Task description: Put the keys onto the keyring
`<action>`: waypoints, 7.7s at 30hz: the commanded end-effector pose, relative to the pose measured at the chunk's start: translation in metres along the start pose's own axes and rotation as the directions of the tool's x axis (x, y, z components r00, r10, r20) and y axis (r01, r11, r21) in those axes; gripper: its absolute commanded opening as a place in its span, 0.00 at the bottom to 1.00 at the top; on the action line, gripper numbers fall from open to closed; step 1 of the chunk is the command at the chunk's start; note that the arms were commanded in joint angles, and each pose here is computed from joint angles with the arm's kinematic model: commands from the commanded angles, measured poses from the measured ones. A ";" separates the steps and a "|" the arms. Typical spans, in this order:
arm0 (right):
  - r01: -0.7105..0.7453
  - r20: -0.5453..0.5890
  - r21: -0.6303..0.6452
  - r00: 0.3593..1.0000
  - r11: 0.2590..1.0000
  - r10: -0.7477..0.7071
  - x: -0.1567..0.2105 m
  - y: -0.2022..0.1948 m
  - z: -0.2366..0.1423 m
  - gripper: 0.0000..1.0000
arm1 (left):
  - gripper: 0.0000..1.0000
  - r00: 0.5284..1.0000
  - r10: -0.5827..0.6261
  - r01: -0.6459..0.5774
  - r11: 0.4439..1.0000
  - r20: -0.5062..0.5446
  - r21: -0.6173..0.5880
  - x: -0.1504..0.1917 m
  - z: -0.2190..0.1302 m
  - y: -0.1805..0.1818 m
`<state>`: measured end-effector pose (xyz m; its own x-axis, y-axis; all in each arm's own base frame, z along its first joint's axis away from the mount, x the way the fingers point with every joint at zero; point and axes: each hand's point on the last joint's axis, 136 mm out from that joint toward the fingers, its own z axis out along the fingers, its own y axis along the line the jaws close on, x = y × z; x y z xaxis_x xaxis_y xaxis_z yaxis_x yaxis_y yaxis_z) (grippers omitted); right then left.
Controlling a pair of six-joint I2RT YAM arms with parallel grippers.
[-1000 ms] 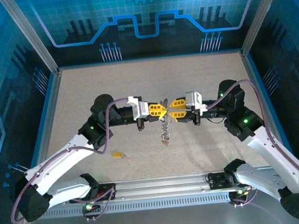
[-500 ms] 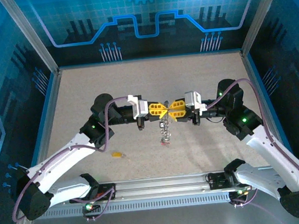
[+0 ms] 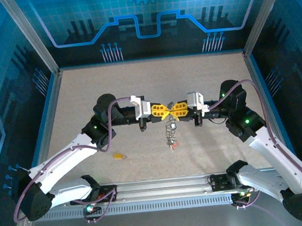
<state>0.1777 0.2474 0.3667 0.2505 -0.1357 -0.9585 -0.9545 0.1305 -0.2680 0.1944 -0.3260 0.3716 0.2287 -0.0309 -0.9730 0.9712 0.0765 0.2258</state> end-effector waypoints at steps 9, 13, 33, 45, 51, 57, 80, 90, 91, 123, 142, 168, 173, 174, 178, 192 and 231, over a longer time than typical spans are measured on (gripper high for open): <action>0.067 0.005 0.008 0.998 0.998 -0.067 -0.001 0.005 -0.003 0.00 | 0.00 0.999 0.013 -0.014 0.999 0.034 0.042 -0.010 0.010 0.004; 0.080 -0.035 0.036 0.996 0.996 -0.078 0.006 0.002 -0.005 0.00 | 0.10 1.000 0.000 0.000 1.000 0.011 0.028 -0.008 0.007 0.004; -0.007 -0.130 -0.001 0.992 1.000 0.007 0.034 0.002 0.002 0.00 | 0.34 0.969 -0.072 0.052 0.995 -0.236 -0.089 0.027 -0.018 0.002; -0.045 -0.126 -0.025 0.991 0.999 0.041 0.041 0.004 0.006 0.00 | 0.38 0.929 -0.140 0.115 0.989 -0.342 -0.092 0.072 -0.011 0.005; -0.054 -0.131 -0.033 0.990 0.998 0.049 0.043 0.005 0.008 0.00 | 0.18 0.945 -0.116 0.097 0.992 -0.306 -0.077 0.072 0.002 0.009; -0.061 -0.162 -0.009 0.985 0.998 0.058 0.051 0.001 0.008 0.00 | 0.00 0.957 -0.069 0.060 0.997 -0.283 -0.040 0.066 0.000 0.003; -0.757 -0.018 0.653 -0.069 -0.041 0.997 0.227 -0.029 -0.057 0.41 | 0.44 0.835 -0.285 0.165 0.946 -0.470 -0.280 0.169 -0.053 0.029; -0.538 -0.189 0.843 -0.251 0.026 0.950 0.287 0.072 -0.074 0.39 | 0.47 0.818 -0.195 0.107 0.976 -0.541 -0.191 0.187 -0.056 0.026; -0.536 -0.179 0.844 -0.269 0.007 0.946 0.290 0.080 -0.072 0.39 | 0.47 0.816 -0.196 0.112 0.976 -0.544 -0.184 0.189 -0.056 0.026; -0.568 -0.279 0.822 -0.337 0.043 0.899 0.323 0.117 -0.038 0.27 | 0.48 0.823 -0.114 0.004 0.981 -0.556 -0.194 0.191 -0.073 0.023; -0.508 -0.479 0.774 -0.080 0.378 0.874 0.311 0.090 -0.035 0.02 | 0.48 0.859 -0.139 0.066 0.984 -0.492 -0.163 0.178 -0.064 0.016; -0.309 -0.887 0.429 0.033 0.849 0.460 0.324 0.049 -0.002 0.14 | 0.48 0.873 -0.156 0.037 0.966 -0.462 -0.255 0.206 -0.098 0.040; -0.408 -0.817 0.454 0.165 0.792 0.553 0.301 0.047 0.006 0.29 | 0.49 0.876 -0.141 0.030 0.970 -0.462 -0.240 0.205 -0.100 0.034; -0.422 -0.799 0.459 0.188 0.782 0.571 0.298 0.047 0.004 0.32 | 0.49 0.874 -0.135 0.026 0.972 -0.468 -0.232 0.206 -0.100 0.033; -0.371 -0.816 0.326 0.354 0.870 0.457 0.286 0.046 -0.005 0.43 | 0.49 0.874 -0.120 0.015 0.975 -0.471 -0.220 0.202 -0.099 0.033; -0.193 -0.850 0.009 0.515 0.981 0.110 0.314 0.061 -0.003 0.33 | 0.50 0.859 -0.113 0.013 0.980 -0.499 -0.200 0.206 -0.102 0.027; -0.248 -0.869 -0.014 0.482 0.969 0.110 0.339 0.069 0.012 0.14 | 0.50 0.837 -0.088 -0.047 0.972 -0.541 -0.230 0.200 -0.109 0.034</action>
<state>0.2035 0.2149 0.0162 -0.1493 -0.9105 -0.3857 -0.9847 0.1724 -0.0258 0.2651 -0.2190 0.1638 0.0261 0.5160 -0.8562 0.9227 0.3172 0.2192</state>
